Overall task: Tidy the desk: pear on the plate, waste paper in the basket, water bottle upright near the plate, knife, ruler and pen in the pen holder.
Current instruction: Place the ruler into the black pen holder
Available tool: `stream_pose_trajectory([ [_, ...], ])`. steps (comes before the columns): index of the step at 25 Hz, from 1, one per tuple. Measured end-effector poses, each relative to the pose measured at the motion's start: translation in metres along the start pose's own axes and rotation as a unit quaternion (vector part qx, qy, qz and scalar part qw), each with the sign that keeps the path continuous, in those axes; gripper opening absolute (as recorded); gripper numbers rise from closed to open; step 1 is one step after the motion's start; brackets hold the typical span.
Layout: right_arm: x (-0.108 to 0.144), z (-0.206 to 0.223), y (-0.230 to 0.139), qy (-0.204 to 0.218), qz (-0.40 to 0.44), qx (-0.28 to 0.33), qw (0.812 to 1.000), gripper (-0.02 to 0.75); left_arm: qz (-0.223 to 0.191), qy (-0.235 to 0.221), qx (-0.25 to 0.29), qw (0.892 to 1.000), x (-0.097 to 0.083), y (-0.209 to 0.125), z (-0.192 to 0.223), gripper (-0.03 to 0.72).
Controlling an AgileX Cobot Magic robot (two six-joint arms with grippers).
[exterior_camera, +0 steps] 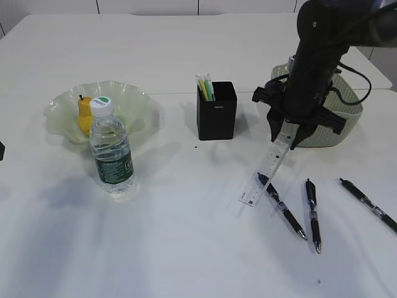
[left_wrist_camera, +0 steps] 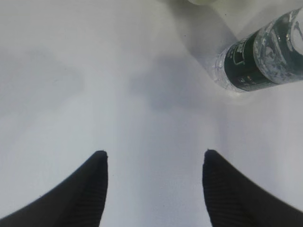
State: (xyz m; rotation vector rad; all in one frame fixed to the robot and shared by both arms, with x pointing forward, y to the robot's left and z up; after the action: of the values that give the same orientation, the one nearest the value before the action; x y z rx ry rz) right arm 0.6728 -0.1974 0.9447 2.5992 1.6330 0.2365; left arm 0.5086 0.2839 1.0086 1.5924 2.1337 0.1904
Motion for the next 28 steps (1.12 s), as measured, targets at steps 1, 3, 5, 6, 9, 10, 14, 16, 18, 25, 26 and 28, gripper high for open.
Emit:
stream_pose_trajectory([
  [1,0.003,-0.006,0.004,0.005,-0.006,-0.009,1.0,0.276,0.0,0.0,-0.001,1.0,0.0,0.0,0.0,0.447],
  [3,0.008,-0.019,0.013,0.018,-0.018,-0.032,0.999,0.276,0.0,0.0,-0.002,1.0,0.0,0.001,0.0,0.447],
  [5,0.013,-0.032,0.022,0.028,-0.032,-0.057,0.997,0.276,0.0,0.0,-0.002,1.0,0.0,0.0,0.0,0.447],
  [6,0.016,-0.039,0.027,0.035,-0.04,-0.073,0.996,0.276,0.0,0.0,-0.003,1.0,0.0,0.001,0.0,0.447],
  [9,0.024,-0.058,0.04,0.055,-0.065,-0.121,0.989,0.276,0.0,-0.001,-0.004,1.0,0.0,0.001,0.0,0.447],
  [10,0.027,-0.064,0.044,0.063,-0.073,-0.137,0.986,0.276,0.0,-0.001,-0.004,1.0,0.0,0.001,0.0,0.447],
  [14,0.036,-0.084,0.058,0.086,-0.106,-0.195,0.971,0.276,0.0,-0.001,-0.005,1.0,0.0,0.001,0.0,0.447],
  [16,0.04,-0.092,0.064,0.1,-0.12,-0.225,0.962,0.276,0.0,-0.001,-0.007,1.0,0.0,0.002,0.0,0.447],
  [18,0.045,-0.097,0.069,0.113,-0.134,-0.252,0.952,0.276,0.0,-0.001,-0.007,1.0,0.0,0.002,0.0,0.447],
  [25,0.062,-0.111,0.087,0.159,-0.177,-0.359,0.902,0.276,0.0,-0.001,-0.007,1.0,0.0,0.002,0.0,0.447],
  [26,0.065,-0.115,0.09,0.168,-0.181,-0.377,0.893,0.276,0.0,-0.001,-0.007,1.0,0.0,0.002,0.0,0.447],
  [28,0.069,-0.122,0.094,0.182,-0.187,-0.41,0.874,0.276,0.0,-0.001,-0.007,1.0,0.0,0.002,0.0,0.447],
])
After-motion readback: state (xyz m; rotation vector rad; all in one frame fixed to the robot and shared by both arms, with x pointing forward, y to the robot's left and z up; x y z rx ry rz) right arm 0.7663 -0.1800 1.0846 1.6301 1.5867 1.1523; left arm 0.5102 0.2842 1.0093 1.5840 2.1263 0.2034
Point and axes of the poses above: a point on each arm's last joint axis where the gripper is mounted, z pointing out along that axis toward the gripper, x along the wrist's bending axis when the last joint is at zero, y = z × x, the point moved 3 cm from there along z, pointing out along that axis toward the gripper, and after that the axes turned 8 degrees about -z, right-handed, at the moved point
